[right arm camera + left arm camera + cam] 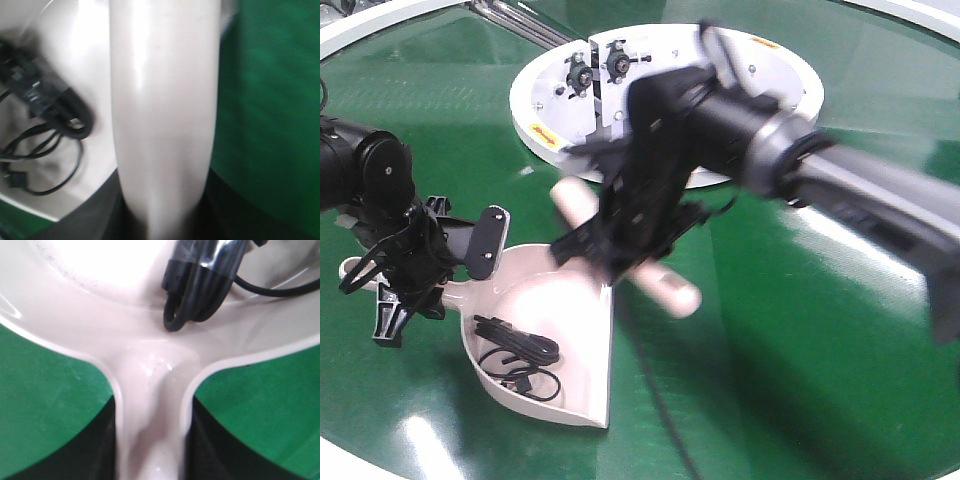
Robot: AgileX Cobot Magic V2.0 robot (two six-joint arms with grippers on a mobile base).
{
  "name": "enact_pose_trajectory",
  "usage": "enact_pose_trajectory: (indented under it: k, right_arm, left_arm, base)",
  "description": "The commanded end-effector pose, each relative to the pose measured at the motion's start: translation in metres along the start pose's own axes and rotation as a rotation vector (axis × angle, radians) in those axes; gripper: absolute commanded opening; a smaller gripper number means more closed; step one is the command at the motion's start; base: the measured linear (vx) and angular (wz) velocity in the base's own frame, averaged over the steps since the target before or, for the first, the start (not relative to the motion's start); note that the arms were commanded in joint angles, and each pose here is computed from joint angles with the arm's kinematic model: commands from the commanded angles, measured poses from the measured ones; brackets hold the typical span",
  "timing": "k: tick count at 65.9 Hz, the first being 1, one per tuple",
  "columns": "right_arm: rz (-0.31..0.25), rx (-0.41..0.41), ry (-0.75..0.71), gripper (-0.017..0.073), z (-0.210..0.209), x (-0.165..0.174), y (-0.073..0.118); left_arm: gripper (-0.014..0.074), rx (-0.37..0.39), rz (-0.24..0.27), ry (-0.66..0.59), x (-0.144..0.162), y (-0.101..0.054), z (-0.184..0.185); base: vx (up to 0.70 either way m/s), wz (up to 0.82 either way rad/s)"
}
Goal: Clean and inspect green conveyor with broom and dustpan
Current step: 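Sweep the black cable into the dustpan with the right-held brush, then move the brush back away from the dustpan with the right gripper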
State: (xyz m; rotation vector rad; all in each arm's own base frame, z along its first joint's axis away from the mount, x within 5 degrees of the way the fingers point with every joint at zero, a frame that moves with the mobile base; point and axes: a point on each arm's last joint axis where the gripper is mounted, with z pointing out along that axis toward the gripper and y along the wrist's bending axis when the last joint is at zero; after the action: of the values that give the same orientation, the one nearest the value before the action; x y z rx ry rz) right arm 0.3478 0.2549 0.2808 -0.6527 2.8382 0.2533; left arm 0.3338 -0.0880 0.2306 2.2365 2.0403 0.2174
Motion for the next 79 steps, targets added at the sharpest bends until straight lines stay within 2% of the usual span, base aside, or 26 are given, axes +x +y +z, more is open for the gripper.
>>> enact_pose_trajectory:
  k: [1, 16, 26, 34, 42, 51, 79]
  right_arm:
    - [0.031, 0.035, -0.103, 0.0001, -0.058, 0.004, -0.024]
    - [0.062, 0.094, -0.204, 0.0002, -0.104, 0.011, -0.076]
    - [0.124, 0.138, -0.263, 0.0001, -0.132, 0.022, -0.113]
    - [0.14, 0.173, -0.294, 0.0001, -0.151, 0.033, -0.134]
    - [0.167, 0.213, -0.264, 0.0001, -0.153, 0.052, -0.154]
    - [0.208, 0.223, -0.211, 0.0001, -0.138, 0.071, -0.167]
    - [0.223, 0.189, 0.018, 0.0003, -0.034, 0.122, -0.171]
  left_arm:
    - [-0.0006, -0.053, 0.008, -0.019, -0.003, 0.002, -0.021]
    - [-0.0006, -0.053, 0.008, -0.019, -0.003, 0.002, -0.021]
    - [-0.0006, -0.053, 0.008, -0.019, -0.003, 0.002, -0.021]
    - [-0.0006, -0.053, 0.008, -0.019, -0.003, 0.002, -0.021]
    - [-0.0006, -0.053, 0.008, -0.019, -0.003, 0.002, -0.021]
    - [-0.0006, -0.053, 0.008, -0.019, -0.003, 0.002, -0.021]
    - [-0.0006, -0.052, 0.008, -0.019, -0.003, 0.002, -0.021]
  base:
    - [0.0, 0.0]
    - [0.0, 0.0]
    - [0.0, 0.0]
    - [0.0, 0.0]
    - [0.0, 0.0]
    - [0.0, 0.0]
    - [0.0, 0.0]
